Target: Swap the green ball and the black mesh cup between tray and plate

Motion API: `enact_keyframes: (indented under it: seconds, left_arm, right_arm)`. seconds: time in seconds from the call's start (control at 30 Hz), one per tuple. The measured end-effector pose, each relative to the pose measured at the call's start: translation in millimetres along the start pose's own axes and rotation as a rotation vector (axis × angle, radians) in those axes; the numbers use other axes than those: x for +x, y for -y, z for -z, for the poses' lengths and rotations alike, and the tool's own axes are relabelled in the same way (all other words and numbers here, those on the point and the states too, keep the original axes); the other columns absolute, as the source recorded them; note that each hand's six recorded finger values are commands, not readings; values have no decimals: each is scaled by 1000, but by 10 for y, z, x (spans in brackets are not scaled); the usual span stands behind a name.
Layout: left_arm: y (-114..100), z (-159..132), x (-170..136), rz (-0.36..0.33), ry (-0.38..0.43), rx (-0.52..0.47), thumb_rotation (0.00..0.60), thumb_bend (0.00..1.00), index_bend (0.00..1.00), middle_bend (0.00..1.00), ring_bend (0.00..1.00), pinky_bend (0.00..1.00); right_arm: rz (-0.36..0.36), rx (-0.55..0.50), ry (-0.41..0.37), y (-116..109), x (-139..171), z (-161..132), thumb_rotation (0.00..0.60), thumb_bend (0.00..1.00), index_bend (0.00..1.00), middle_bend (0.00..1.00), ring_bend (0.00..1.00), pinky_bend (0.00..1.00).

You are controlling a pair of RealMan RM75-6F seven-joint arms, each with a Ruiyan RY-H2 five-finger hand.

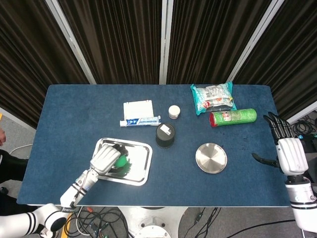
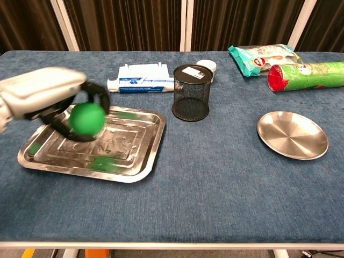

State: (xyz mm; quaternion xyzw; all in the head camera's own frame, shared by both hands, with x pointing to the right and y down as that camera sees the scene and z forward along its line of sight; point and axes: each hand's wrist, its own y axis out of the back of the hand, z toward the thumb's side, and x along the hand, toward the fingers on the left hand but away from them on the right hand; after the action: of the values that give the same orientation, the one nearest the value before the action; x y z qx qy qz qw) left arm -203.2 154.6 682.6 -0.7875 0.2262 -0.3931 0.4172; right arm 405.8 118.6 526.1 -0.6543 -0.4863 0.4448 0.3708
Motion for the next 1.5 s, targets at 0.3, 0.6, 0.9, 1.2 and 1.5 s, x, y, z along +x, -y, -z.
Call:
enact_keyframes:
  seconds: [0.3, 0.6, 0.9, 1.2, 1.5]
  left_arm:
    - [-198, -695, 585, -15, 210, 26, 600, 281, 488, 466, 450, 734]
    - [77, -1390, 1042, 67, 328, 19, 600, 282, 487, 466, 450, 734]
    - [246, -1667, 1291, 85, 348, 16, 600, 278, 479, 458, 445, 733]
    - [358, -1598, 1277, 109, 341, 11, 600, 188, 342, 357, 333, 673]
    - [388, -1604, 1259, 113, 356, 5, 600, 153, 311, 328, 293, 673]
  right_arm:
    - [51, -38, 69, -147, 109, 246, 600, 0, 0, 0, 0, 69]
    - [85, -55, 138, -255, 263, 558, 600, 0, 0, 0, 0, 69]
    - [79, -67, 150, -224, 266, 636, 600, 0, 0, 0, 0, 69]
    - [80, -71, 157, -204, 262, 678, 600, 0, 0, 0, 0, 69]
    - [77, -70, 157, -185, 251, 682, 600, 0, 0, 0, 0, 69]
